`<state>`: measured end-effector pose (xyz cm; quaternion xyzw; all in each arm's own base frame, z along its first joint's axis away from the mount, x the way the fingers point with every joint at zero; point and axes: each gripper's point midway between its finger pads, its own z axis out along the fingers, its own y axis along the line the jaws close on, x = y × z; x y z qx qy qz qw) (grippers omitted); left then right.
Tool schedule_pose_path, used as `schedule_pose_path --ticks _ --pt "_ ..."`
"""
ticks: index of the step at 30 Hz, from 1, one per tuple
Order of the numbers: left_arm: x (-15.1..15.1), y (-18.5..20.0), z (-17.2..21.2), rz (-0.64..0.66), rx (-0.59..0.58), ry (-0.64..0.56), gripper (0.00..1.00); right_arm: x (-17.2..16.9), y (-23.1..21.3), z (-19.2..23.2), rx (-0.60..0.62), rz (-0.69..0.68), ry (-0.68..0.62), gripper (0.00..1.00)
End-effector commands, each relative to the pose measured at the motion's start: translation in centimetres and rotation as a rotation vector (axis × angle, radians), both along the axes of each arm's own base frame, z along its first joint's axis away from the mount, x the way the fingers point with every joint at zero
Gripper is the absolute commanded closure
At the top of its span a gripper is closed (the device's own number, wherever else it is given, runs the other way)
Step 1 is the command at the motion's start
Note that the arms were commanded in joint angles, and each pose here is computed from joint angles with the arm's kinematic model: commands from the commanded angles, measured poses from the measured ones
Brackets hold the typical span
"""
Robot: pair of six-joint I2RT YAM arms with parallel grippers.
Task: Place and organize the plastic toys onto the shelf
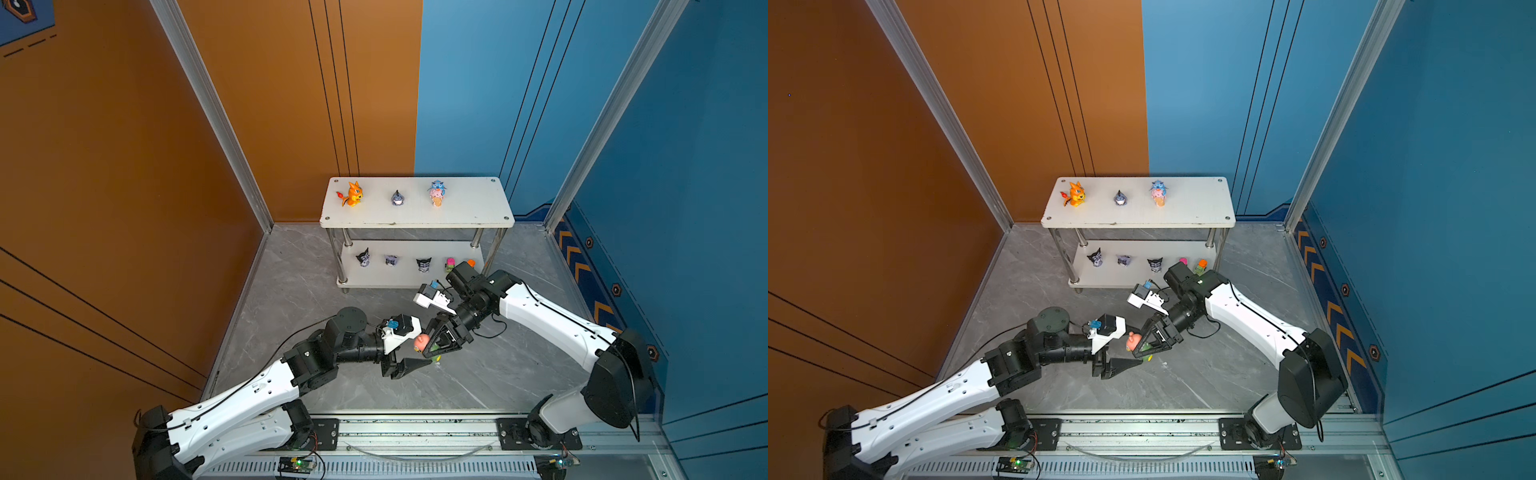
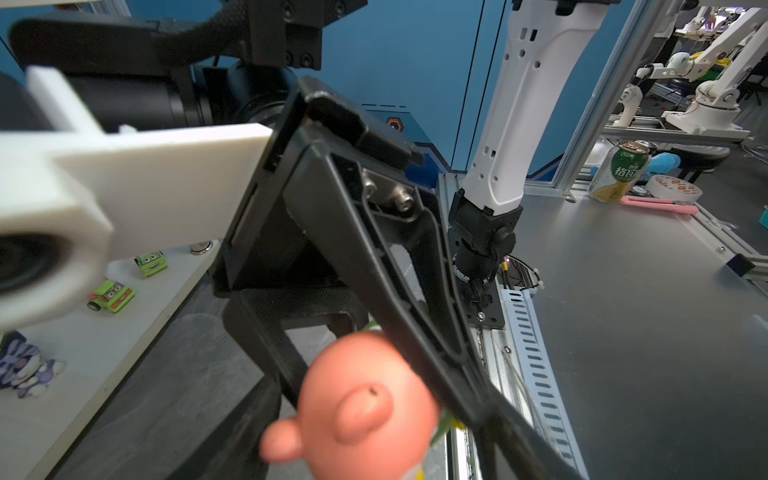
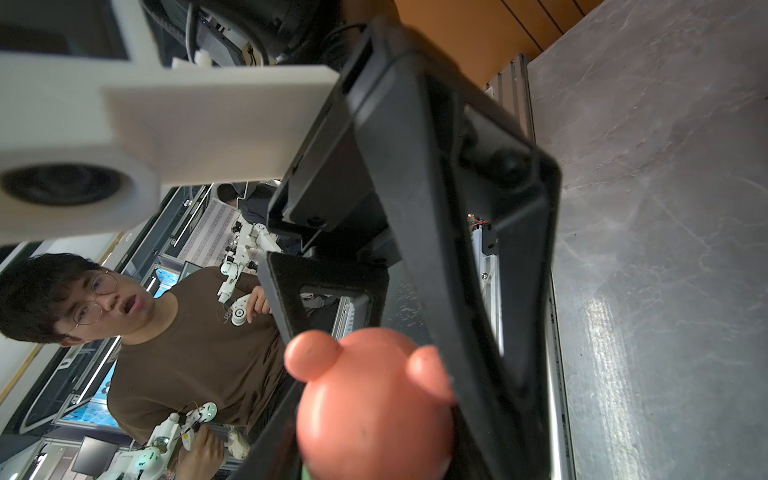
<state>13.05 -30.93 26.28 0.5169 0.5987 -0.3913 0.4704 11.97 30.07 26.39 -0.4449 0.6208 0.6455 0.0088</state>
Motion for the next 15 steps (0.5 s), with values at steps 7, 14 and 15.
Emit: schedule_pose_path --ticks 7,14,15 --pt "1.03 -0.53 0.16 0.071 0.049 -0.071 0.29 0.08 0.51 0.95 0.034 0.016 -0.022 0.72" --pt "1.24 -0.51 0.91 0.082 0.039 -0.088 0.50 -0.06 0.48 0.59 0.030 0.019 -0.020 0.72" --pt "1.20 -0.62 0.90 0.078 0.041 -0.086 0.54 -0.01 0.48 0.62 0.031 0.018 -0.020 0.72"
